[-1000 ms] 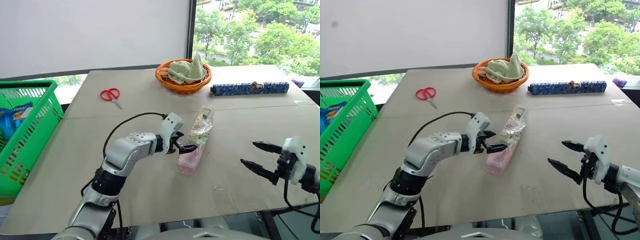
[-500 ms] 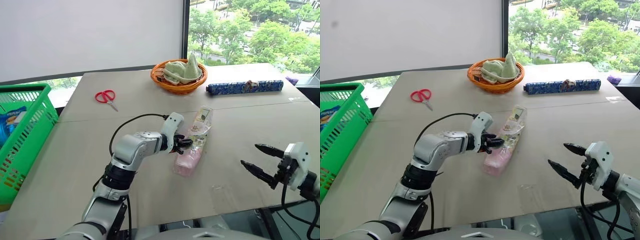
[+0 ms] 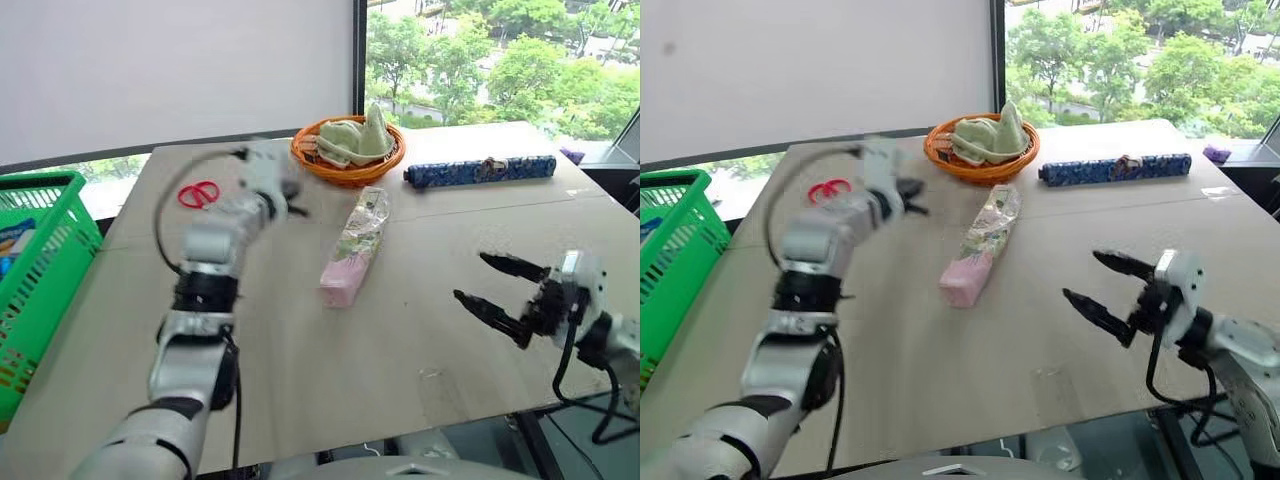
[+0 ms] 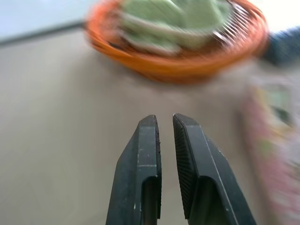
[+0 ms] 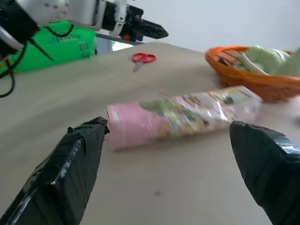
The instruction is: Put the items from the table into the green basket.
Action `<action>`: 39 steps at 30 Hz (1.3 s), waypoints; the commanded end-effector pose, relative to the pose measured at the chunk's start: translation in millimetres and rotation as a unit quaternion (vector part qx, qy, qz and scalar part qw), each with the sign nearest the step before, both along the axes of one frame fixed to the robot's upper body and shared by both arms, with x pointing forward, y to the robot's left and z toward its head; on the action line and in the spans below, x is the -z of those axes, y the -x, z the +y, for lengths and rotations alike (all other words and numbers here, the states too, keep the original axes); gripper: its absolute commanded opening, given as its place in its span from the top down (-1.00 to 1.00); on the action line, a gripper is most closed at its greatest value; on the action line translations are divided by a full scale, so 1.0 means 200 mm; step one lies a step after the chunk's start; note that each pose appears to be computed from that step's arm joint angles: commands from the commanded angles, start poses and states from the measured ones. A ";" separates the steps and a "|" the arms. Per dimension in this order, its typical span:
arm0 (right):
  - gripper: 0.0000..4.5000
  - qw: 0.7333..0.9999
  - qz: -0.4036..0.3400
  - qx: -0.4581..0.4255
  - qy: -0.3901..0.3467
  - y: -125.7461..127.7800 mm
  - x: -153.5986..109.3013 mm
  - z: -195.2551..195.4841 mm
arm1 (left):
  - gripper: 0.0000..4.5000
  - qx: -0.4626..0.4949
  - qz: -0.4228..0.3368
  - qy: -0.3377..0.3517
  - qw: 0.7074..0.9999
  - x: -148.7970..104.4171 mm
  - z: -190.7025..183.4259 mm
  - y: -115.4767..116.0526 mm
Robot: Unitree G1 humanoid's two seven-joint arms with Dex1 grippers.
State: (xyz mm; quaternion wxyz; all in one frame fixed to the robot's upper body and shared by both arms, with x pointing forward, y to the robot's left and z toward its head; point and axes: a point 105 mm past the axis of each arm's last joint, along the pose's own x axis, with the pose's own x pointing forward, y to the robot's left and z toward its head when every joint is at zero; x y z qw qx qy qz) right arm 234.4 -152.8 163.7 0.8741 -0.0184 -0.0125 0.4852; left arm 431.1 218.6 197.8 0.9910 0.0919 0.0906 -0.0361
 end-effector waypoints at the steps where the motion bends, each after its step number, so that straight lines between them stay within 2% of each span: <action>1: -1.00 0.997 -0.034 -0.064 -0.028 0.00 -0.15 0.13 | 0.77 -0.113 -0.111 -0.086 0.984 -0.32 0.42 0.04; 2: -1.00 0.996 -0.039 -0.071 -0.036 -0.01 -0.17 0.15 | 0.77 -0.131 -0.126 -0.094 0.979 -0.36 0.49 0.06; 4: -1.00 0.994 -0.051 -0.084 -0.053 -0.03 -0.22 0.18 | 0.77 -0.164 -0.110 -0.115 0.974 -0.35 0.64 0.10; 8: -1.00 0.991 -0.061 -0.107 -0.049 -0.05 -0.26 0.22 | 0.77 -0.034 -0.113 -0.150 0.982 -0.32 0.55 0.14; 10: -1.00 0.990 -0.065 -0.116 -0.050 -0.06 -0.28 0.23 | 0.77 -0.079 -0.129 -0.140 0.979 -0.34 0.64 0.17; 12: -1.00 0.989 -0.067 -0.119 -0.053 -0.08 -0.29 0.24 | 0.77 -0.133 -0.145 -0.093 0.976 -0.35 0.74 0.20; 15: -1.00 0.990 -0.066 -0.118 -0.042 -0.10 -0.27 0.25 | 0.77 -0.201 -0.147 -0.068 0.966 -0.33 0.85 0.24; 17: -1.00 0.990 -0.065 -0.121 -0.041 -0.10 -0.26 0.25 | 0.77 -0.126 -0.138 -0.066 0.980 -0.29 0.71 0.21; 20: -1.00 0.990 -0.067 -0.115 -0.035 -0.11 -0.25 0.24 | 0.50 0.000 -0.142 -0.024 0.990 -0.28 0.43 0.18; 25: -1.00 0.993 -0.060 -0.102 -0.013 -0.12 -0.20 0.21 | -0.58 0.153 -0.037 0.013 0.987 -0.06 0.01 0.15; 27: -1.00 0.993 -0.058 -0.099 -0.001 -0.12 -0.17 0.21 | -0.91 0.199 -0.008 0.015 0.980 0.00 -0.13 0.16; 28: -1.00 0.994 -0.056 -0.098 0.001 -0.11 -0.16 0.20 | -0.99 0.232 0.007 0.017 0.973 0.02 -0.23 0.16; 31: -1.00 0.995 -0.055 -0.081 0.001 -0.09 -0.15 0.18 | -0.99 0.297 0.071 0.029 0.952 0.10 -0.48 0.20; 36: -1.00 0.997 -0.055 -0.050 -0.001 -0.08 -0.14 0.14 | -0.99 0.331 0.172 0.002 0.928 0.28 -0.67 0.25; 39: -1.00 0.998 -0.053 -0.037 -0.001 -0.06 -0.13 0.13 | -0.99 0.356 0.213 0.013 0.910 0.35 -0.76 0.30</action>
